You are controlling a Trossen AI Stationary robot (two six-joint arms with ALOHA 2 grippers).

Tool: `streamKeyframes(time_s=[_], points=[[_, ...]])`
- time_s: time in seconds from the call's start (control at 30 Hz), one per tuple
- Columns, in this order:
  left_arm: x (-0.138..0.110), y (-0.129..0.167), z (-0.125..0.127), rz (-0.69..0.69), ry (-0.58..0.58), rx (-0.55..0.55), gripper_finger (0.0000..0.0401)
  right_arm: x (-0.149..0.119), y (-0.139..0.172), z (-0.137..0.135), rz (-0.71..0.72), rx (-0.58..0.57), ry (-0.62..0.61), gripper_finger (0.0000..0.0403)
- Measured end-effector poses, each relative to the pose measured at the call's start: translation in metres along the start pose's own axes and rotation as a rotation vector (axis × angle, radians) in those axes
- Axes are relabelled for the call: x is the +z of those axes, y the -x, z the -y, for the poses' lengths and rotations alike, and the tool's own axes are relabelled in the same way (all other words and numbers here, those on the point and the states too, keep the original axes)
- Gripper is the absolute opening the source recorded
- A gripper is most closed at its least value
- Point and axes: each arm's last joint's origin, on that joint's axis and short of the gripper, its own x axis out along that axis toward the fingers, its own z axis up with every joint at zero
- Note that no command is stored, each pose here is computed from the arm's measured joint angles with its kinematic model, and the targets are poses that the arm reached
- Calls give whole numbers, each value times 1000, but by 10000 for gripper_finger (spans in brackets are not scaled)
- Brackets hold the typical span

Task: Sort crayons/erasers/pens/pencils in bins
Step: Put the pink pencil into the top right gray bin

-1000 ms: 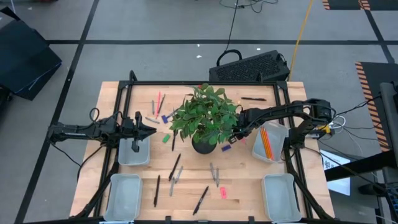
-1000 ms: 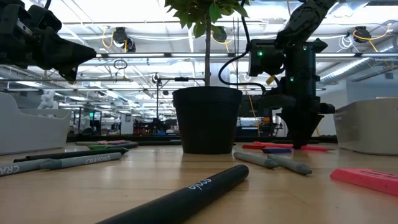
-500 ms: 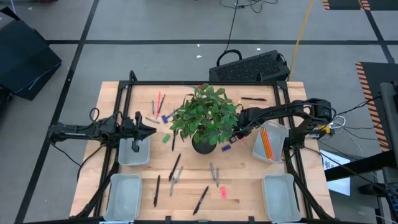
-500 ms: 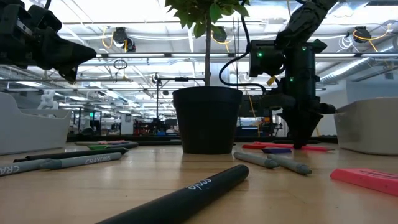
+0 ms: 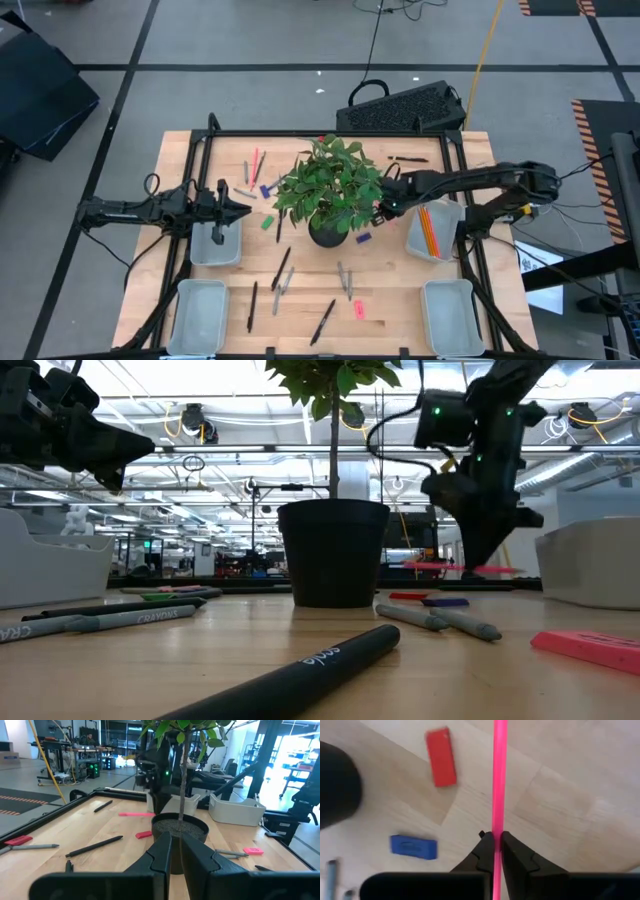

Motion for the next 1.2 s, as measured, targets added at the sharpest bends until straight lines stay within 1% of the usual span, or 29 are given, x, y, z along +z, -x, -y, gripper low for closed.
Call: streamKeyframes(time_s=[0.2, 0.3, 0.37, 0.53, 0.7, 0.8, 0.9, 1.0, 1.03, 1.1, 1.17, 1.2], points=[[0, 0, 0, 0, 0, 0, 42, -5, 37, 5, 75, 122, -36, 13], [0, 0, 0, -1, 0, 0, 42, -16, 60, 13, 27, 208, -80, 13], [0, 0, 0, 0, 0, 0, 42, -26, 74, 22, -25, 239, -105, 13], [0, 0, 0, 0, 0, 0, 42, -60, 105, 53, -125, 208, -165, 13], [0, 0, 0, 0, 0, 0, 42, -87, 128, 86, -140, 218, -222, 13], [0, 0, 0, 0, 0, 0, 42, -100, 135, 103, -164, 181, -270, 13], [0, 0, 0, 0, 0, 0, 42, -105, 128, 109, -165, 145, -298, 13], [0, 0, 0, 0, 0, 0, 42, -105, 112, 106, -199, 143, -297, 13], [0, 0, 0, 0, 0, 0, 42, -105, 106, 106, -209, 123, -299, 13], [0, 0, 0, 0, 0, 0, 42, -102, 108, 102, -196, 101, -300, 13], [0, 0, 0, 0, 0, 0, 42, -98, 108, 99, -143, 44, -279, 14], [0, 0, 0, 0, 0, 0, 42, -97, 107, 98, -140, 28, -281, 15]])
